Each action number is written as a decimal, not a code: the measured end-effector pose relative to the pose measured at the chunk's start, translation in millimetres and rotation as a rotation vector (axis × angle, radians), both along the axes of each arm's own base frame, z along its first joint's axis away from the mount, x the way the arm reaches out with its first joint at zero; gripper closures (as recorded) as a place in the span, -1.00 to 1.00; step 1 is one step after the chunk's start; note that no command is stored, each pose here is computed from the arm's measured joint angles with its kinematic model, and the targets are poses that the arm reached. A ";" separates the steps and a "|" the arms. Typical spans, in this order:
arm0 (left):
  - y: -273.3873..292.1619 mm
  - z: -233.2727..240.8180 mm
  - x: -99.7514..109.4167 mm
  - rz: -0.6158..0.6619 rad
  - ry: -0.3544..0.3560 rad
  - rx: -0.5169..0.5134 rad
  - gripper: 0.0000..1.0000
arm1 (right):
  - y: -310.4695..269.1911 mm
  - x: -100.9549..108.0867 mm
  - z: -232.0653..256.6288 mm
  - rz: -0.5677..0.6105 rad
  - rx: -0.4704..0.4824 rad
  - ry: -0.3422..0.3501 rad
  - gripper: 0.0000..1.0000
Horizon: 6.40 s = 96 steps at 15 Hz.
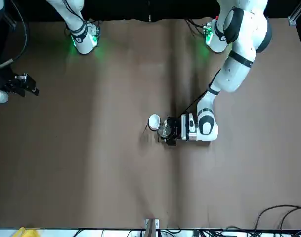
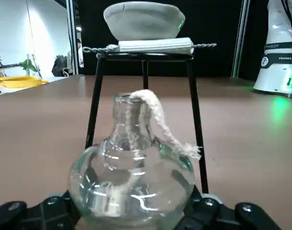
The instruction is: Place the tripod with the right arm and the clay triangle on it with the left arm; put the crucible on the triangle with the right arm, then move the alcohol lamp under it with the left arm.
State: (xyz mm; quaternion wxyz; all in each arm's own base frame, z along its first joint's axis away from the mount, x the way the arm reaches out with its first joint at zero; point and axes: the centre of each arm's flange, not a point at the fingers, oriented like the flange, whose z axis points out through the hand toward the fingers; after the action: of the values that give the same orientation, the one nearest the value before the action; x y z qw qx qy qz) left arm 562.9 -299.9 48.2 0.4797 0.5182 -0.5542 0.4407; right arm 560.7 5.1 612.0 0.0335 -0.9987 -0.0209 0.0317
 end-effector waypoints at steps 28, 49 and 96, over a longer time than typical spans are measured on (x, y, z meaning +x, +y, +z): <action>63.4 21.4 29.6 0.041 -0.053 0.037 -0.48 | -5.5 -31.6 27.1 -0.014 -0.008 -0.054 -0.81; 30.4 18.5 10.1 -0.014 -0.029 0.032 -0.15 | -2.9 -31.3 25.3 -0.008 -0.008 -0.053 -1.00; 154.5 465.6 56.5 0.786 0.873 0.954 -1.00 | -3.2 -24.3 22.2 0.036 -0.014 -0.106 -1.00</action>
State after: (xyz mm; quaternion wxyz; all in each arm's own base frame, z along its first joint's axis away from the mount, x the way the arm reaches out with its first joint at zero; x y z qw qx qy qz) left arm 619.4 -145.3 513.8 0.1872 0.9565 -0.2189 0.0464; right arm 536.4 1.9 634.2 0.0246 -0.9987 -0.0402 -0.0206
